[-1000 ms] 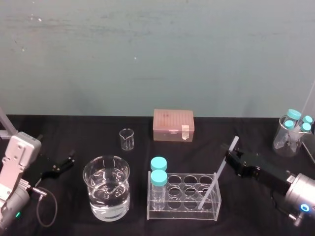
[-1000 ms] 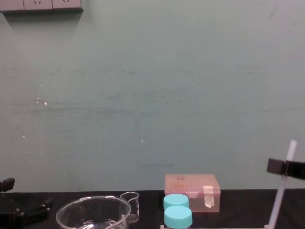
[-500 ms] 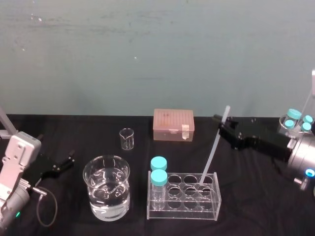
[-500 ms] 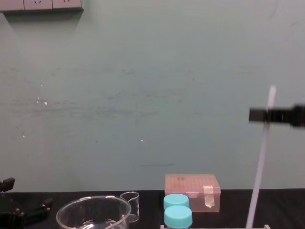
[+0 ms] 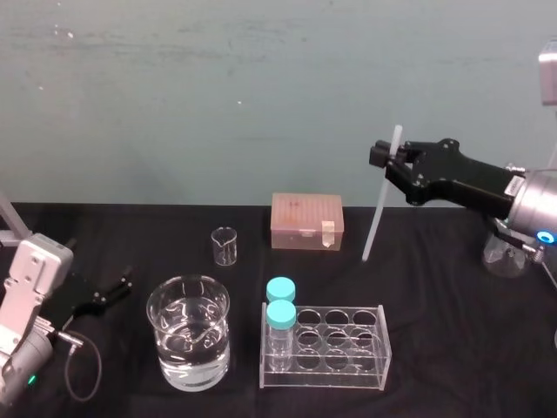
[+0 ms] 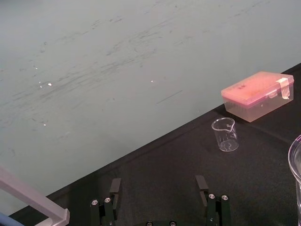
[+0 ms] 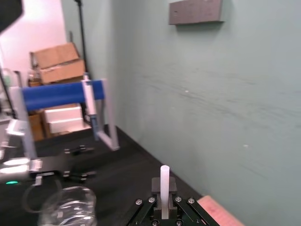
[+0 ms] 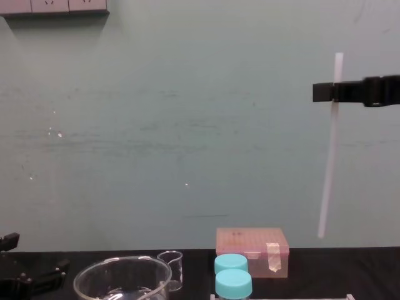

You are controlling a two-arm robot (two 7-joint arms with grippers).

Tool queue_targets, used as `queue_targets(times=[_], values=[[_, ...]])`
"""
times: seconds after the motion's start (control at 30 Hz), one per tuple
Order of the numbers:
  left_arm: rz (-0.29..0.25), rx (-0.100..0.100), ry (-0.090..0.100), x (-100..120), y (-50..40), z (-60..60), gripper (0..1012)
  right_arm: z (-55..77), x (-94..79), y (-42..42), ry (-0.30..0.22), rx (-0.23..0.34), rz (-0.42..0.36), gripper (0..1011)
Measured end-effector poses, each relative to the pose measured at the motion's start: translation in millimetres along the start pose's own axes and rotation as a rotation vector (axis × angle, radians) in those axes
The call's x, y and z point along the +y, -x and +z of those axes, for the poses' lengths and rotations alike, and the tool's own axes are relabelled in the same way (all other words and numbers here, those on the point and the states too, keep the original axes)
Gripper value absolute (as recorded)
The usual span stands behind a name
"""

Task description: Pick up the stirring rod with one hand, then place it down.

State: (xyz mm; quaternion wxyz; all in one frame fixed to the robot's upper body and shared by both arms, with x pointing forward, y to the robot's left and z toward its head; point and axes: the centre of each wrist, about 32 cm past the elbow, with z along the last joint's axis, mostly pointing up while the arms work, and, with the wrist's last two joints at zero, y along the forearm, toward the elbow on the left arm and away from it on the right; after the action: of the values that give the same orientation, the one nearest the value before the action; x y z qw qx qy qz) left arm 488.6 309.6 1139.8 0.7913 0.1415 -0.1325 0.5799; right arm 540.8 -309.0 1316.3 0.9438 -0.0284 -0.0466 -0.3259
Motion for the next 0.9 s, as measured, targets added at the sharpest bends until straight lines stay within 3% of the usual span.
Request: queue_targets(times=[0.1,0.3,0.9], values=[[0.000,0.000,0.000,0.0,0.0,0.0,1005,-2.3,6.4,-6.5,0.002,-0.012,-0.033,71],[0.000,0.000,0.000,0.0,0.0,0.0,1005,-11.6,17.6,-15.9,0.010,0.017,-0.087,71],[0.000,0.000,0.000,0.0,0.0,0.0,1005,-15.2,34.2,-16.7,0.018,0.039,-0.114,71]])
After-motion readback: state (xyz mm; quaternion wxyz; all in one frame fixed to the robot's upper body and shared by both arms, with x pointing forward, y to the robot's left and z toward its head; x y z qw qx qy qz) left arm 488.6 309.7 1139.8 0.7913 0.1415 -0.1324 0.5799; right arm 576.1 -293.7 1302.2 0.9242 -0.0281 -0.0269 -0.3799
